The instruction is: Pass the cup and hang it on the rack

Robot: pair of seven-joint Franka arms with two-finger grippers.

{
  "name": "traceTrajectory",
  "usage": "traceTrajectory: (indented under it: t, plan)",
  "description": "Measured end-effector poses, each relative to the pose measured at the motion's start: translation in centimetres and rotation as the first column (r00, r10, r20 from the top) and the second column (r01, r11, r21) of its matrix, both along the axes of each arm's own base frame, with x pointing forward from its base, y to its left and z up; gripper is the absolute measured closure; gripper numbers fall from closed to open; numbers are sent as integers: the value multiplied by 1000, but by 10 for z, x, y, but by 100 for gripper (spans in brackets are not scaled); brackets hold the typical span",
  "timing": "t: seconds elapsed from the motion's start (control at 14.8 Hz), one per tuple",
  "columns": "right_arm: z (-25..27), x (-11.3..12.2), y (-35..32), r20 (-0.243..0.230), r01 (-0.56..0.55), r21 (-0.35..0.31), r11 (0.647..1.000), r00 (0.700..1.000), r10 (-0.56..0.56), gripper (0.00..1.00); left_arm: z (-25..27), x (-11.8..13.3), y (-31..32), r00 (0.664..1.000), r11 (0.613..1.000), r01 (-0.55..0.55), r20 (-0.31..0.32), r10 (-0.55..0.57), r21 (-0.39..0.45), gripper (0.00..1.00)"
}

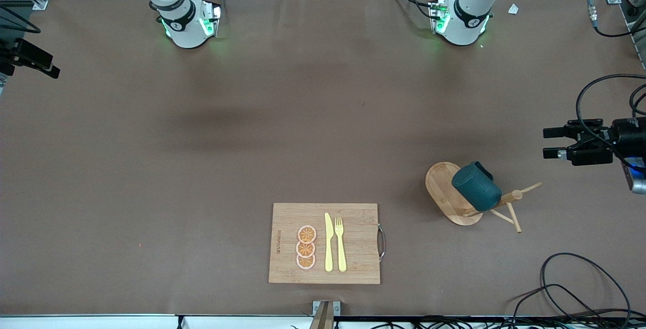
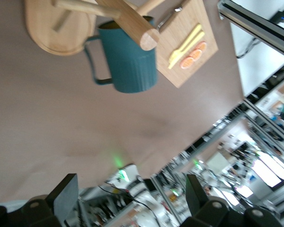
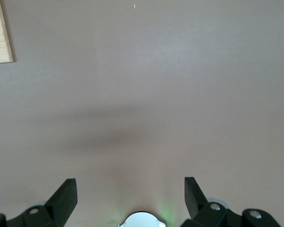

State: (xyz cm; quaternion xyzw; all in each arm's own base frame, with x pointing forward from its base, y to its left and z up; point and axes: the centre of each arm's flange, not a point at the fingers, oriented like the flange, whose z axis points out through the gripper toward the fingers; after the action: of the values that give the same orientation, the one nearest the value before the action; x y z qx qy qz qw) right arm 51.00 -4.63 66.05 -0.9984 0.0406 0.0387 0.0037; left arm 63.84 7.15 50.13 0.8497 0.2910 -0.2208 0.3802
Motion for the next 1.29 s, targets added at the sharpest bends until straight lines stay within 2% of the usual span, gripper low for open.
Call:
traceTrajectory:
  t: [0.27, 0.68, 0.95, 1.15, 1.22, 1.29]
  plan:
    - [0, 0, 0, 0, -10, 1, 1000, 1000, 10, 0, 24, -8, -20, 996, 986, 82, 24, -86, 148, 0]
    - [0, 0, -5, 1, -56, 7, 998, 998, 56, 0, 72, -18, -57, 969, 912, 187, 83, -232, 365, 0]
    - [0, 0, -4, 2, -53, 10, 999, 999, 53, 0, 97, -29, -81, 913, 809, 282, 116, -392, 515, 0]
    - [0, 0, -3, 3, -55, 10, 998, 999, 55, 0, 123, -43, -111, 804, 653, 380, 115, -584, 655, 0]
    - [0, 0, -3, 4, -55, 10, 998, 998, 55, 0, 130, -48, -126, 780, 620, 393, 111, -616, 679, 0]
    - [0, 0, -3, 4, -55, 10, 998, 998, 55, 0, 134, -51, -136, 766, 603, 399, 110, -633, 691, 0]
